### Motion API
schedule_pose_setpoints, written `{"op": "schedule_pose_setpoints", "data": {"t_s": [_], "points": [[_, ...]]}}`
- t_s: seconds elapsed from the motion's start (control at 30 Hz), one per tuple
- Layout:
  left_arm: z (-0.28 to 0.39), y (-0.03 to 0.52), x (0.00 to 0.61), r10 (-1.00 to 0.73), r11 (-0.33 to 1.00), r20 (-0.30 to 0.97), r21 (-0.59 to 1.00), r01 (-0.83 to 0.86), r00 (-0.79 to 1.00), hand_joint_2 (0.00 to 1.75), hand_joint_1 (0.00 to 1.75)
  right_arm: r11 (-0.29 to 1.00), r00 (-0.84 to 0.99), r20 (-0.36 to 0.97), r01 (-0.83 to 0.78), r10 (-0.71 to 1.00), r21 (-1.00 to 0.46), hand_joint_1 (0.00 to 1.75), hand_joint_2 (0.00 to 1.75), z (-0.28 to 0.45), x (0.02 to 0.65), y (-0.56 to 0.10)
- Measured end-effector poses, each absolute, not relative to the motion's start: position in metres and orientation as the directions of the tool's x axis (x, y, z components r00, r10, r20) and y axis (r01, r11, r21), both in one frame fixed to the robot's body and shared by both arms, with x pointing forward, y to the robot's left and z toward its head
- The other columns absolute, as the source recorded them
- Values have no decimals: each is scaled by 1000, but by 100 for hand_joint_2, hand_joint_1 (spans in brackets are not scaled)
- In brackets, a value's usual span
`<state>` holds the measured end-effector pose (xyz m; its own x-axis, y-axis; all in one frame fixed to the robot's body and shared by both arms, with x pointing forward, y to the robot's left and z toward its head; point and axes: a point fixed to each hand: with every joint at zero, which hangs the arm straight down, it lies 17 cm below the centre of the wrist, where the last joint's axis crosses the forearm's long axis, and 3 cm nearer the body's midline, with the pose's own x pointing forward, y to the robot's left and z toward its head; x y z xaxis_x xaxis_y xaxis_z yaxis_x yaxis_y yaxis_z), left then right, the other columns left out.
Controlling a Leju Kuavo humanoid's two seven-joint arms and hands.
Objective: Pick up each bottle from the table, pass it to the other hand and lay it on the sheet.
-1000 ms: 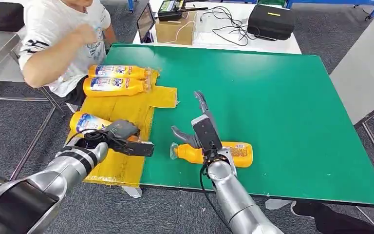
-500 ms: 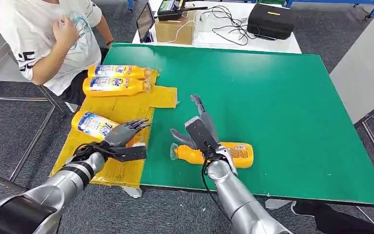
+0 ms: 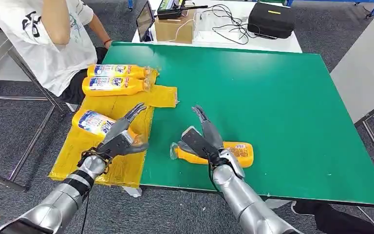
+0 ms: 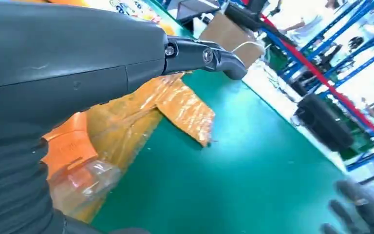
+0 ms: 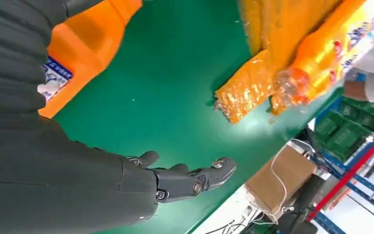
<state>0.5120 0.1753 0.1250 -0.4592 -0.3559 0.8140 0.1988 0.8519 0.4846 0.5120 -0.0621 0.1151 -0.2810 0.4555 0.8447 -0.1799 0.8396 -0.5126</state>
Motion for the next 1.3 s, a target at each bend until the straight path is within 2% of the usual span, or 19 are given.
{"op": "schedule_pose_setpoints", "data": {"t_s": [0.13,0.4,0.47,0.57,0.9,1.3], "points": [[142,177,508,-175,920,882,305,246,-438,175,0,755,-264,773,-191,576,-628,0,175,94,511,-74],[161,176,503,-44,945,894,182,272,-446,175,0,663,-249,689,-192,680,-724,0,175,67,501,-97],[174,179,504,82,958,897,49,281,-435,175,0,599,-250,626,-185,738,-779,0,175,59,487,-112],[177,182,506,130,962,895,-9,273,-428,175,0,557,-238,591,-199,771,-806,0,175,50,475,-125],[152,171,525,104,966,943,-20,256,-315,175,0,359,-196,399,-210,896,-909,0,175,37,476,-186],[139,155,525,91,958,957,-9,286,-276,175,0,231,-167,271,-228,948,-946,0,175,42,501,-228]]}}
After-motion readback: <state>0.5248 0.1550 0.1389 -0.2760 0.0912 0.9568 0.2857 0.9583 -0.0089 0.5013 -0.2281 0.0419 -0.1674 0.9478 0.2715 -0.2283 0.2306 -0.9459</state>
